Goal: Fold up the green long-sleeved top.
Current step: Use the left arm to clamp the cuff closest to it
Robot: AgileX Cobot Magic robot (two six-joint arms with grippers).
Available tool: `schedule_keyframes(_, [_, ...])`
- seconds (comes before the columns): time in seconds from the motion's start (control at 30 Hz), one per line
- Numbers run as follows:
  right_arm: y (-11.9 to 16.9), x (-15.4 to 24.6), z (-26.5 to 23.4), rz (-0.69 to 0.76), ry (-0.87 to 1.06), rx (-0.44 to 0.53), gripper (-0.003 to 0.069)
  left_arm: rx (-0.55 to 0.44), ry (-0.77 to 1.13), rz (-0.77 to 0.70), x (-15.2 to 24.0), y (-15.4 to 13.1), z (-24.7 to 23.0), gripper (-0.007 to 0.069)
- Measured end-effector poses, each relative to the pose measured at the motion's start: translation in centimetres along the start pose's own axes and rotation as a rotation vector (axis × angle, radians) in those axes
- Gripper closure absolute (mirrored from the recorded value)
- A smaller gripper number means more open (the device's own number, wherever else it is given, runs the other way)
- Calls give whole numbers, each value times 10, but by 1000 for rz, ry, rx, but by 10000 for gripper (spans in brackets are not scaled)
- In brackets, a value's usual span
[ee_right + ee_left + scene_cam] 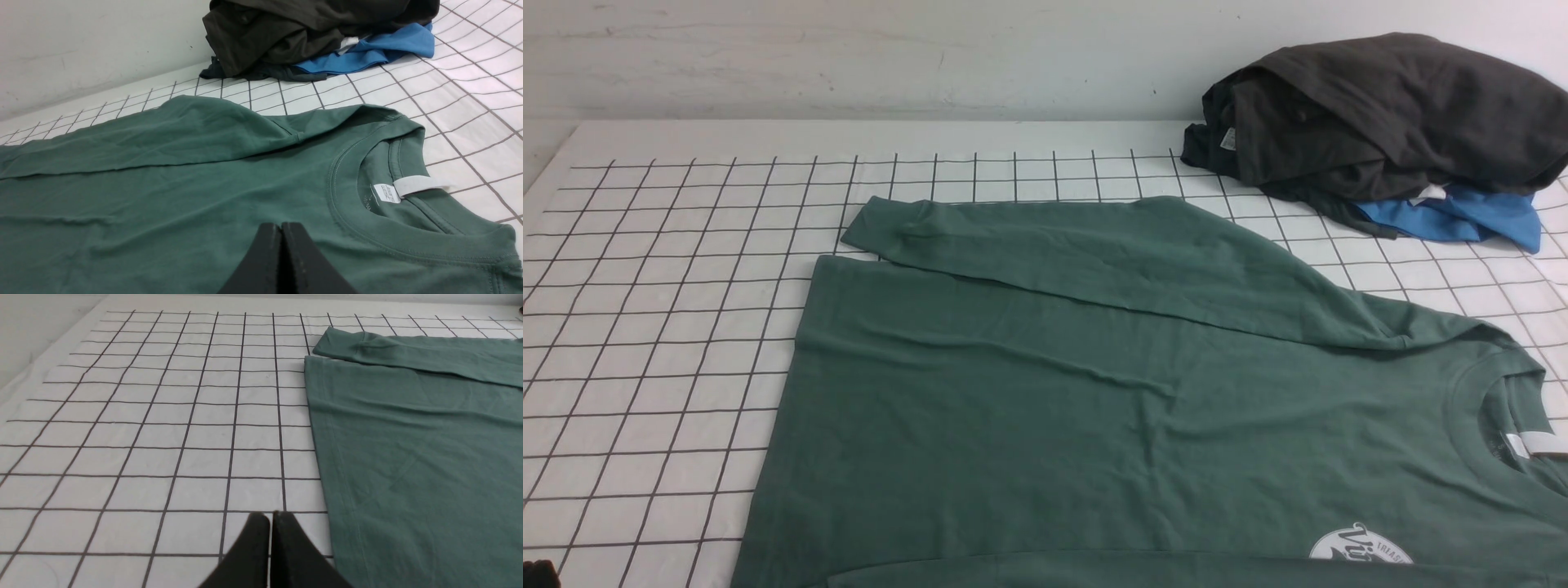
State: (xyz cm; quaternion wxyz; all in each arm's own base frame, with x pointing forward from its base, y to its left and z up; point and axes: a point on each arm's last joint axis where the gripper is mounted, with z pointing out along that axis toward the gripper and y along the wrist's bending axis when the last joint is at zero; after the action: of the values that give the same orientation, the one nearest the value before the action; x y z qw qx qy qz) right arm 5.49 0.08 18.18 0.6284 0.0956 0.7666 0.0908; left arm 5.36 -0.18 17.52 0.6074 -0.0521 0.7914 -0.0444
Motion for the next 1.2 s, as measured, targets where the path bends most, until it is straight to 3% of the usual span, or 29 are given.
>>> schedule_keyframes(0.07, [0,0,0,0,0,0,674,7,-4,-23,0,-1,0,632])
schedule_keyframes(0.17, [0,0,0,6,0,-1,674,49,-17,-168,-2,-4,0,632])
schedule_keyframes(0.27, [2,0,0,70,5,-17,674,137,-17,-515,-4,-11,-1,632])
schedule_keyframes(0.33, [4,1,0,209,15,-46,674,200,-8,-743,-7,-16,-2,632])
schedule_keyframes(0.37, [4,1,0,214,15,-46,674,205,-7,-762,-7,-16,-2,632])
schedule_keyframes(0.4, [7,1,0,377,27,-77,674,239,-3,-867,-9,-19,-2,632])
schedule_keyframes(0.47, [9,2,0,515,40,-100,674,252,-3,-901,-9,-20,-3,632])
schedule_keyframes(0.5, [12,2,-1,663,57,-129,674,260,-4,-919,-10,-20,-3,632])
schedule_keyframes(0.6, [17,0,-1,873,74,-176,674,267,-5,-931,-10,-20,-3,632])
schedule_keyframes(0.7, [17,-1,-1,891,70,-187,674,268,-5,-932,-11,-20,-3,632])
schedule_keyframes(0.87, [15,-5,-1,819,6,-183,674,269,-18,-835,-12,-21,-3,632])
schedule_keyframes(0.97, [14,-7,-1,767,-25,-180,674,292,-48,-688,-22,-24,-8,632])
schedule_keyframes(1.2, [22,-29,-5,395,-36,-190,674,391,-92,-215,-71,-42,-31,632])
